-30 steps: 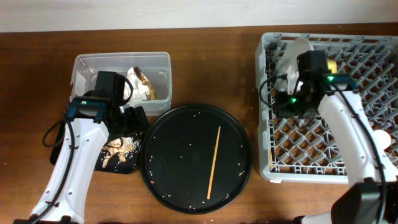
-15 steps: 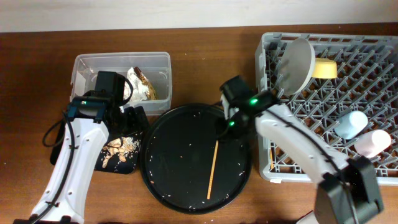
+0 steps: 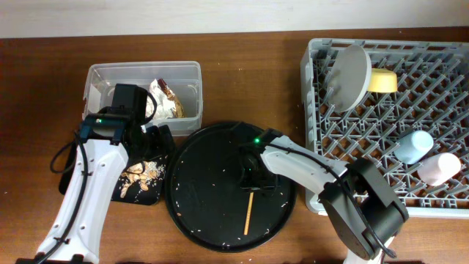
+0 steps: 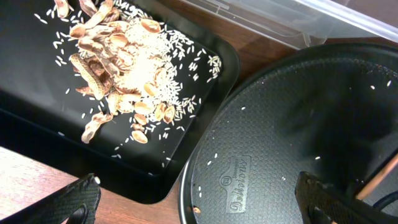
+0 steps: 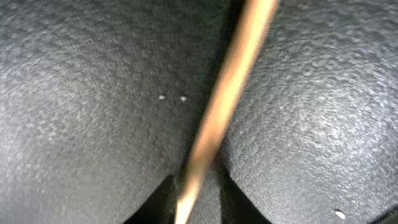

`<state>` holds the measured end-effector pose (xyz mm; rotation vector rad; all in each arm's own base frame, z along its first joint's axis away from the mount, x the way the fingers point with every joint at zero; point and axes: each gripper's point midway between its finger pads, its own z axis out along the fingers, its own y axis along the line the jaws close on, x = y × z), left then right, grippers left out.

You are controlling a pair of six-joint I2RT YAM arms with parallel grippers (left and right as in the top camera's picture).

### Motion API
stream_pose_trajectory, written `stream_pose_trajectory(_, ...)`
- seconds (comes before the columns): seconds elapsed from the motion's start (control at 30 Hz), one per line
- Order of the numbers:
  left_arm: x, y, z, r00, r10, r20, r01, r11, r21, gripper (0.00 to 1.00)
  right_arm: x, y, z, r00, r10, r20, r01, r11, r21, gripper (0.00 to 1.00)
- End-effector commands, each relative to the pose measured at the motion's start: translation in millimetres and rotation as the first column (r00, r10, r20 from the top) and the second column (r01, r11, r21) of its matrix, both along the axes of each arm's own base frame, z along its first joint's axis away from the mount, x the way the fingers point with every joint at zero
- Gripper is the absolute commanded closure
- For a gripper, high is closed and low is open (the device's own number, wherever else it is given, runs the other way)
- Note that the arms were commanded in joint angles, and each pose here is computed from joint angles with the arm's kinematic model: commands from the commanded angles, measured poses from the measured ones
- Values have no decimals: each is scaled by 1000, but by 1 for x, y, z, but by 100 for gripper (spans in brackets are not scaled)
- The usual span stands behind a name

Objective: Sort waste into correct bins and load items into the dishwasher rack
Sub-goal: 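Grasp the second chopstick with the right gripper and place it in the rack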

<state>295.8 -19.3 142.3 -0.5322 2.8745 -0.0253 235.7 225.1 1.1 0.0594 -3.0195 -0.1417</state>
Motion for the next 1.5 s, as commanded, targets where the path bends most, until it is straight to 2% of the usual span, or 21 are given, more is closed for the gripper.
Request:
stream_pose_trajectory(0.0,0,0,5,1000,6,18,-6,1000,0,1,-6,-1,-13,1000,-16,-27,16,1000,-26,88)
stream_pose_trajectory(0.07,0,0,5,1000,7,19,-7,1000,0,1,-6,-2,-12,999,-17,-28,16,1000,-27,96)
stream_pose_trajectory(0.17,0,0,5,1000,6,16,-6,1000,0,1,-3,-2,-1,1000,-23,-12,23,1000,-13,96)
stream_pose_trajectory(0.3,0,0,5,1000,6,15,-6,1000,0,1,26,-14,61,995,-25,98,18,997,72,96)
stream_pose_trajectory(0.4,0,0,5,1000,6,15,-6,1000,0,1,49,-38,121,973,23,229,-53,991,126,96)
stream_pose_trajectory(0.47,0,0,5,1000,6,16,-6,1000,0,1,62,-70,153,951,36,307,-72,992,108,96)
stream_pose_trajectory(0.53,0,0,5,1000,6,16,-6,1000,0,1,73,-118,171,932,4,362,-16,999,32,96)
stream_pose_trajectory(0.7,0,0,5,1000,7,16,-7,1000,0,1,87,-188,156,945,-8,326,18,999,-28,96)
stream_pose_trajectory(0.8,-1,0,5,1000,6,15,-6,1000,-1,1,91,-204,136,963,-52,265,63,997,-35,96)
stream_pose_trajectory(0.9,0,-1,5,1000,6,15,-6,1000,-4,1,91,-199,117,979,-15,203,20,999,-26,95)
stream_pose_trajectory(0.93,0,-1,5,1000,6,15,-6,1000,-4,1,91,-197,111,983,-9,186,15,1000,-27,91)
stream_pose_trajectory(1.07,0,-1,5,1000,6,15,-6,1000,-4,1,98,-196,108,979,-12,201,16,1000,-17,88)
stream_pose_trajectory(1.1,0,-1,5,1000,6,15,-6,1000,-4,1,99,-196,111,978,-14,209,17,1000,-14,83)
stream_pose_trajectory(1.13,0,-1,5,1000,6,15,-6,1000,-4,1,101,-195,116,975,-14,223,17,1000,-12,73)
stream_pose_trajectory(1.17,0,-1,5,1000,6,15,-6,1000,-4,1,103,-195,122,971,-14,240,17,1000,-9,71)
stream_pose_trajectory(1.33,-1,-1,5,1000,5,15,-5,1000,-3,1,106,-195,167,940,-23,342,24,1000,-1,69)
stream_pose_trajectory(1.4,1,-3,6,999,-47,21,47,999,-3,1,107,-199,186,913,-69,402,66,998,22,65)
stream_pose_trajectory(1.47,6,-10,7,992,-116,42,117,993,-26,1,113,-193,201,885,-103,453,56,992,115,39)
